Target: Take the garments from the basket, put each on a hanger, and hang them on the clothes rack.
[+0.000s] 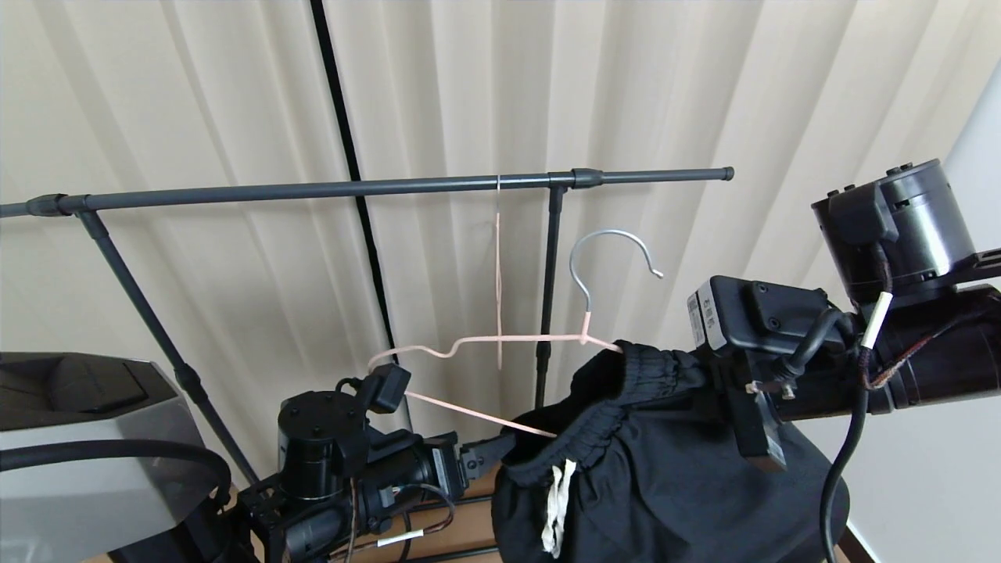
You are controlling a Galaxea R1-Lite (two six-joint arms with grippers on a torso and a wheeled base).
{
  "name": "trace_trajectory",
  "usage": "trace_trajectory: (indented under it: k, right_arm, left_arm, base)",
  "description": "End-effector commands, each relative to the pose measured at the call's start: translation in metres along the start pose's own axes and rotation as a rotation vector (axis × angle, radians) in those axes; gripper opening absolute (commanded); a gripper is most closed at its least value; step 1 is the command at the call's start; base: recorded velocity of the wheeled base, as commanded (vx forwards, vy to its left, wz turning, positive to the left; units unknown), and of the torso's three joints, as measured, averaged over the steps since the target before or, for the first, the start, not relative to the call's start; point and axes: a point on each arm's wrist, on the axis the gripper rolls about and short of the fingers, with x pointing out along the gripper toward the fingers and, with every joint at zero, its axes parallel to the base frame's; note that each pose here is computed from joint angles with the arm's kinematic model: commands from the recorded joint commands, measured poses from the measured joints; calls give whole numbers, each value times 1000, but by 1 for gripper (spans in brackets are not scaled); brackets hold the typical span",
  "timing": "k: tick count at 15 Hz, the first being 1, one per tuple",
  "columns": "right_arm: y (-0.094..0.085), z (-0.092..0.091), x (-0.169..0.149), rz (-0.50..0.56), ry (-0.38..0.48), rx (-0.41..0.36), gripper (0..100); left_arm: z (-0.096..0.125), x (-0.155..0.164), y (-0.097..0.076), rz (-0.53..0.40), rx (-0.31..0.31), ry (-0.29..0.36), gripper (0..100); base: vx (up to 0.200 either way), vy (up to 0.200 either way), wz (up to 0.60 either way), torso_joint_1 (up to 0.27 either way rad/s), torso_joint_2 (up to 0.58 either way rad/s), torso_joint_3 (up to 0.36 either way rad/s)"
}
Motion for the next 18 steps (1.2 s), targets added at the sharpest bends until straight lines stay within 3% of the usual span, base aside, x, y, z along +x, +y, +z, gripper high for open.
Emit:
trace_trajectory:
  k: [1,5,9,18]
  right_arm:
    - [7,0,1,22,1,-6,0]
    - [11,4,3,29,-18,-22,0]
    - [6,10,1,-9,-70,-20,0]
    - [14,22,-17,22,-168,-32,0]
  left_arm:
    - [0,1,1,2,-2,0,100]
    - [-3,0,2,6,3,9,100]
    - [-16,1,2,22,93,54,100]
    - [-26,7,1,44,132,54,100]
  base:
    - [0,0,0,0,0,0]
    - [0,0,0,0,0,0]
    - [0,0,0,0,0,0]
    - [0,0,0,0,0,0]
